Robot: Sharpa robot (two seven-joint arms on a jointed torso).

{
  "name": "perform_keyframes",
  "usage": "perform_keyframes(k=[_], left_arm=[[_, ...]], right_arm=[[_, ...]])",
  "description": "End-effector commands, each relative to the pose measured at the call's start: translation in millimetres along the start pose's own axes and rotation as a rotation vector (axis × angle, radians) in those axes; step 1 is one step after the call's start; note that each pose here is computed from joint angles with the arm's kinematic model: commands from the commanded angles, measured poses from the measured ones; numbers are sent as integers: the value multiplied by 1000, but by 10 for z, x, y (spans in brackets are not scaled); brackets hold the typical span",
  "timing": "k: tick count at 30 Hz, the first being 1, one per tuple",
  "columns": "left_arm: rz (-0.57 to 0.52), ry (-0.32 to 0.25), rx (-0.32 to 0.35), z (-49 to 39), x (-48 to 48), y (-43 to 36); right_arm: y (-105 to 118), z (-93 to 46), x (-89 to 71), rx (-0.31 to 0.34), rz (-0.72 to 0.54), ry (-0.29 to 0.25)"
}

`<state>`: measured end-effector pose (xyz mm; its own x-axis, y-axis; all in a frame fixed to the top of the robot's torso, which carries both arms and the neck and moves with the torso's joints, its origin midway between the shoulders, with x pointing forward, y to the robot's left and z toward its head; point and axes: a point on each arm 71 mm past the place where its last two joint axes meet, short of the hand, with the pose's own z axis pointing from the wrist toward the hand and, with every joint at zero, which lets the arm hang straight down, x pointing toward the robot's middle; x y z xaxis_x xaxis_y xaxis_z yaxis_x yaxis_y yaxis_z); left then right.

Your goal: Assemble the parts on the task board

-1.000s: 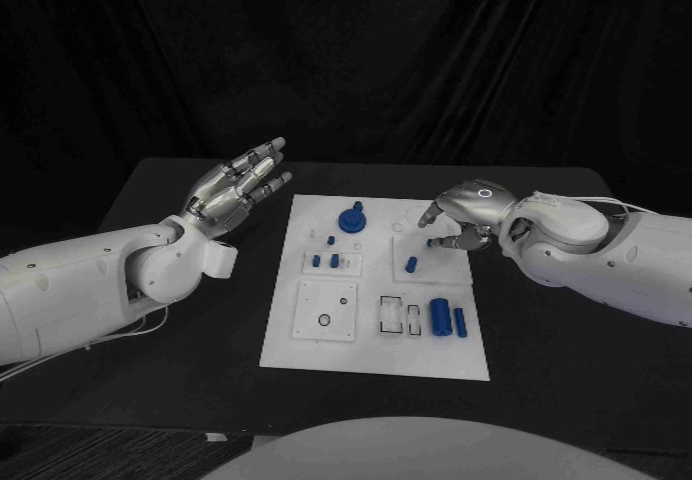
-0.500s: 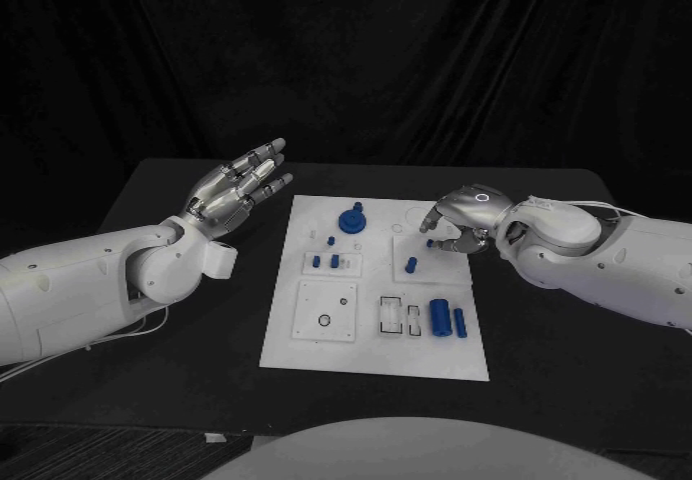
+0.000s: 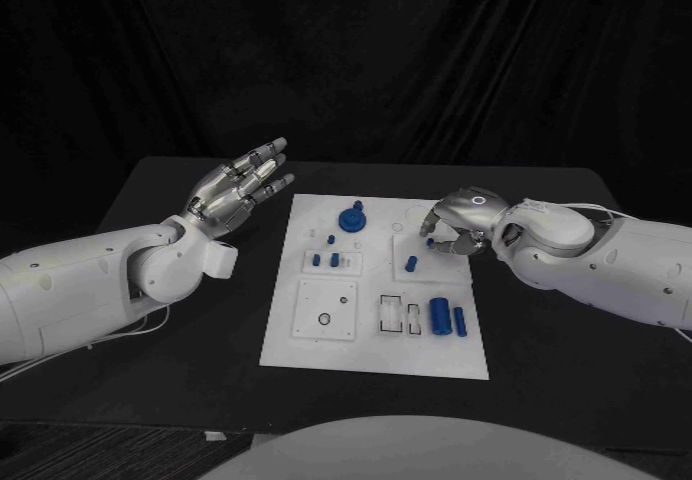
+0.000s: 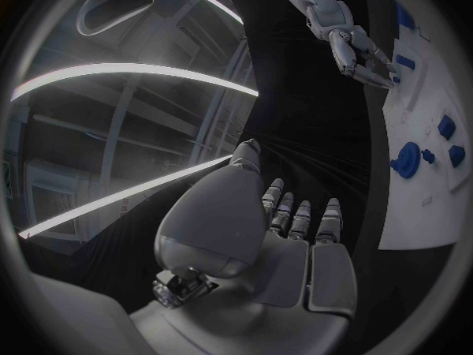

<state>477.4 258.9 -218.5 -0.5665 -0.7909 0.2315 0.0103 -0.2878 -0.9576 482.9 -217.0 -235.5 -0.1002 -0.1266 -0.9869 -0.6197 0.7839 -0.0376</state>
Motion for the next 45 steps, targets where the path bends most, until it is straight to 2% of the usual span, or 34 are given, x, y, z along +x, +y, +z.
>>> perform_keyframes(k=[1, 15, 29, 34, 40, 45], left_arm=[[-19, 11, 87, 2, 14, -55], [-24, 16, 70, 5, 13, -34], [-25, 17, 58, 10, 8, -12], [-27, 19, 53, 12, 7, -3], [-24, 15, 50, 13, -5, 4], [-24, 15, 45, 16, -11, 15]], right_arm=[[-3, 6, 16, -8, -5, -10], [-1, 25, 110, -9, -2, 23], [8, 30, 162, -7, 24, 31], [2, 4, 141, -10, 29, -10], [-4, -67, 61, -15, 32, -98], [-21, -88, -114, -18, 21, -159]])
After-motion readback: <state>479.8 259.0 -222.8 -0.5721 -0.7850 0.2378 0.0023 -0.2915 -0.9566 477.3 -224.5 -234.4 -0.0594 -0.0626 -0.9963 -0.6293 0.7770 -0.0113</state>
